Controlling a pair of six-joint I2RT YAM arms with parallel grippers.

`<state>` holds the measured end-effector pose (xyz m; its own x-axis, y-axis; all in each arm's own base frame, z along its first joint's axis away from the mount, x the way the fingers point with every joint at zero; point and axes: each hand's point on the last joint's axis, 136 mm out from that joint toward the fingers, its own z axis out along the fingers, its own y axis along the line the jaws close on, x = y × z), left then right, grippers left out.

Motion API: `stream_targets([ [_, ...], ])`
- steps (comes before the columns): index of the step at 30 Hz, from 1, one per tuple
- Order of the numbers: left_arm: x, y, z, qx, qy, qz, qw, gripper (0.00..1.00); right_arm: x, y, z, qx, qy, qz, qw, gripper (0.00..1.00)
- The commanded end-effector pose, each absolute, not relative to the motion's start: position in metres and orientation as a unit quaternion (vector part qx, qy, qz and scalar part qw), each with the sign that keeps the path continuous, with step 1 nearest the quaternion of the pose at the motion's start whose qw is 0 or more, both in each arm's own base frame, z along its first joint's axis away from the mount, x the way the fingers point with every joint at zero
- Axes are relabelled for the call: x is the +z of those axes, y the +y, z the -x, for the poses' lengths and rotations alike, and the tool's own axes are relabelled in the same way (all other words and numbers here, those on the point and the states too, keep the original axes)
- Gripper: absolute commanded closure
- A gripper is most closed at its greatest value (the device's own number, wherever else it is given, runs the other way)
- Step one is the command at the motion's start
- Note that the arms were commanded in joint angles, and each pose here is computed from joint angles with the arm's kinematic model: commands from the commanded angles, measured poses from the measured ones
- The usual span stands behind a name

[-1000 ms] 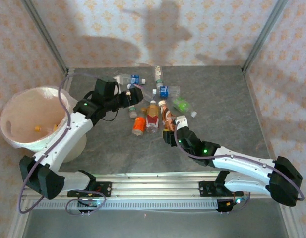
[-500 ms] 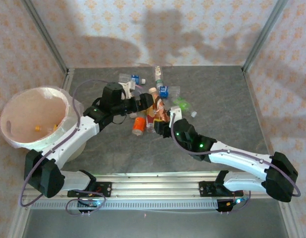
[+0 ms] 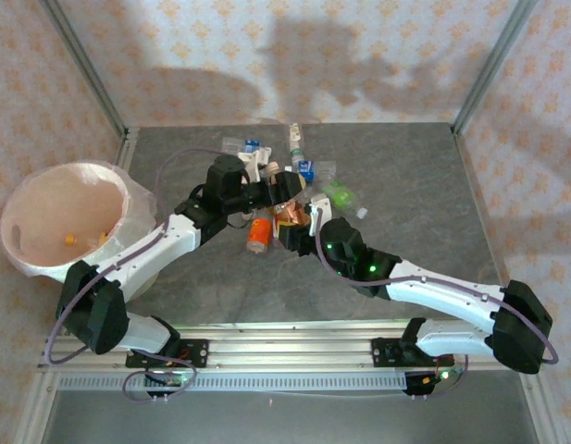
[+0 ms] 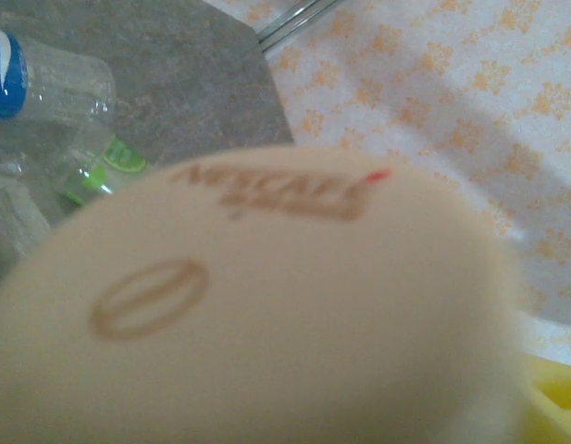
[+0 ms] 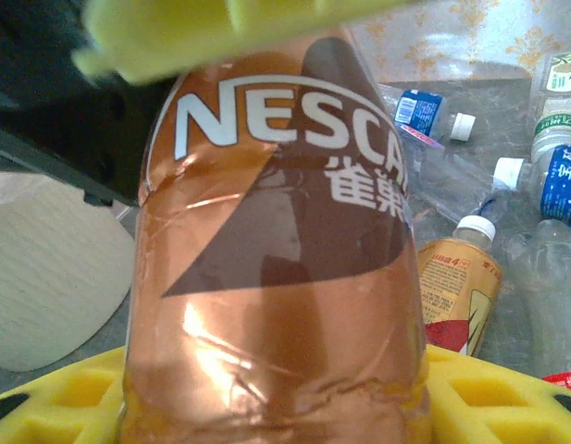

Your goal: Put the plastic bottles in the bin

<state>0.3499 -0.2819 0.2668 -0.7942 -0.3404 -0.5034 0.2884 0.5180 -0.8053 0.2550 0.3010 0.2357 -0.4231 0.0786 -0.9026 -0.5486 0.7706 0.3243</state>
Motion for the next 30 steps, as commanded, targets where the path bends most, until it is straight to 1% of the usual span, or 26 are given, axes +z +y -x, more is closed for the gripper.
stream_targets([
  [1, 0.285, -0.29, -0.346, -0.516, 0.792, -0.002, 0.326, 0.2, 0.262, 0.306, -0.257, 0.328, 0.765, 0.135, 0.537, 0.58],
  [3, 0.286, -0.29, -0.345, -0.518, 0.791, -0.002, 0.326, 0.27, 0.261, 0.306, -0.258, 0.328, 0.766, 0.134, 0.536, 0.58],
  [7, 0.282, -0.289, -0.345, -0.516, 0.794, 0.001, 0.323, 0.31, 0.263, 0.305, -0.26, 0.325, 0.767, 0.127, 0.539, 0.57],
  [8, 0.281, -0.289, -0.346, -0.513, 0.795, 0.002, 0.323, 0.32, 0.262, 0.305, -0.261, 0.324, 0.767, 0.125, 0.539, 0.55],
  [10, 0.28, -0.287, -0.347, -0.507, 0.797, 0.005, 0.328, 0.33, 0.262, 0.304, -0.263, 0.322, 0.768, 0.12, 0.54, 0.5],
  [14, 0.281, -0.283, -0.352, -0.492, 0.803, 0.013, 0.336, 0.33, 0.257, 0.306, -0.262, 0.316, 0.773, 0.13, 0.535, 0.24],
  [15, 0.28, -0.282, -0.354, -0.488, 0.806, 0.016, 0.336, 0.33, 0.256, 0.308, -0.26, 0.315, 0.773, 0.141, 0.532, 0.19],
  [16, 0.28, -0.282, -0.355, -0.485, 0.806, 0.018, 0.338, 0.34, 0.255, 0.309, -0.259, 0.312, 0.775, 0.15, 0.528, 0.07],
  [17, 0.28, -0.28, -0.356, -0.482, 0.807, 0.021, 0.341, 0.36, 0.253, 0.308, -0.259, 0.308, 0.778, 0.152, 0.526, 0.01],
  [22, 0.278, -0.273, -0.363, -0.466, 0.811, 0.036, 0.352, 0.39, 0.256, 0.3, -0.258, 0.298, 0.777, 0.149, 0.534, 0.01],
  [26, 0.278, -0.257, -0.368, -0.428, 0.828, 0.044, 0.359, 0.41, 0.258, 0.301, -0.25, 0.296, 0.771, 0.186, 0.532, 0.01],
  [30, 0.29, -0.245, -0.37, -0.405, 0.833, 0.044, 0.375, 0.41, 0.256, 0.294, -0.247, 0.276, 0.776, 0.201, 0.53, 0.01],
])
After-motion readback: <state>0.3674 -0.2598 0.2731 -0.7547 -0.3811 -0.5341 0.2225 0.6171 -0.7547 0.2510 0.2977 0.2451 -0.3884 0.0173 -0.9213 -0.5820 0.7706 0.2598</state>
